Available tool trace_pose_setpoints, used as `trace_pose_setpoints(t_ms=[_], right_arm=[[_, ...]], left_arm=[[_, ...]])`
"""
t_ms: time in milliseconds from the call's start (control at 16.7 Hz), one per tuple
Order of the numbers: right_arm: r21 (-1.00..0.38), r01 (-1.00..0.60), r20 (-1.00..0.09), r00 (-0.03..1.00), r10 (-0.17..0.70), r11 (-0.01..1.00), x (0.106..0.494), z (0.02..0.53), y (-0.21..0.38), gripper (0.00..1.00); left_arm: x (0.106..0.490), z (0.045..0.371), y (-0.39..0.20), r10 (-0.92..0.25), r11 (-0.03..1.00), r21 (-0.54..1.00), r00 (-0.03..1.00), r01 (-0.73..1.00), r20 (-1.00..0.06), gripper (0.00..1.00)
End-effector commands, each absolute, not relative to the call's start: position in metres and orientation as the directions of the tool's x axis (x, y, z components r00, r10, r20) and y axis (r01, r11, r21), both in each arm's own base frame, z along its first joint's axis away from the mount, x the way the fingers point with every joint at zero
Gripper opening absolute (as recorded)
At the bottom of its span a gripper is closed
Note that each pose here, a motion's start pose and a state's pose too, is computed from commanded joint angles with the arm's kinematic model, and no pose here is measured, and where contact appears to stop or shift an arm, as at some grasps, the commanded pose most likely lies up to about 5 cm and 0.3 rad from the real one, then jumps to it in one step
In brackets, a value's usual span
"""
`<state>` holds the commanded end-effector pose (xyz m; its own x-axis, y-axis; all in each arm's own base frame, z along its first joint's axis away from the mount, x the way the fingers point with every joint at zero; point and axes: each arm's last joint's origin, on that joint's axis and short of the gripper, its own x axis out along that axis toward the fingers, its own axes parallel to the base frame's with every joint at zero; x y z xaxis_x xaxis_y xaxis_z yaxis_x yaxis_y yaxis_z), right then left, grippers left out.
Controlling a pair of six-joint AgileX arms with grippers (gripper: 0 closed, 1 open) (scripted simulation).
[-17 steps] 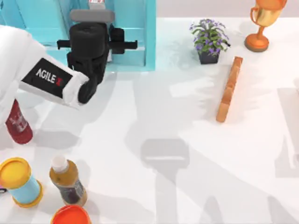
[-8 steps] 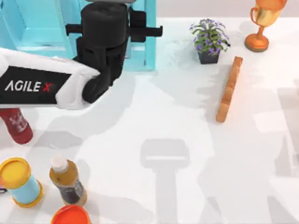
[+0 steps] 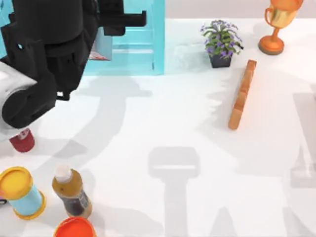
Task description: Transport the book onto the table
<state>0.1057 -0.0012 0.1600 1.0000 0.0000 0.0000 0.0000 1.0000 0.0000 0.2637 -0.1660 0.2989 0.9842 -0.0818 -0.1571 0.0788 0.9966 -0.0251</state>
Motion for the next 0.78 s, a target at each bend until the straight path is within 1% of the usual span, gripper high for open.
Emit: trace_pose_setpoints(t_ms=[180,480,600,780], right_arm=[[0.0,0.0,0.0,1.0,0.0,1.0,0.106,0.16,-0.001,1.0],[0.0,0.0,0.0,1.0,0.0,1.0,0.106,0.16,-0.001,1.0],[0.0,0.0,0.0,1.0,0.0,1.0,0.106,0.16,-0.001,1.0],[0.0,0.0,0.0,1.0,0.0,1.0,0.106,0.16,-0.001,1.0]], left_arm=[[0.25,0.293,-0.156,-0.053,0.998,0.003,0.979,0.055,-0.198,0.0],[0.251,0.29,-0.155,-0.048,0.999,0.01,0.978,0.051,-0.205,0.0],[0.25,0.288,-0.16,-0.052,0.999,-0.008,0.975,0.052,-0.217,0.0],[0.248,0.279,-0.177,-0.062,0.996,-0.08,0.962,0.042,-0.265,0.0]])
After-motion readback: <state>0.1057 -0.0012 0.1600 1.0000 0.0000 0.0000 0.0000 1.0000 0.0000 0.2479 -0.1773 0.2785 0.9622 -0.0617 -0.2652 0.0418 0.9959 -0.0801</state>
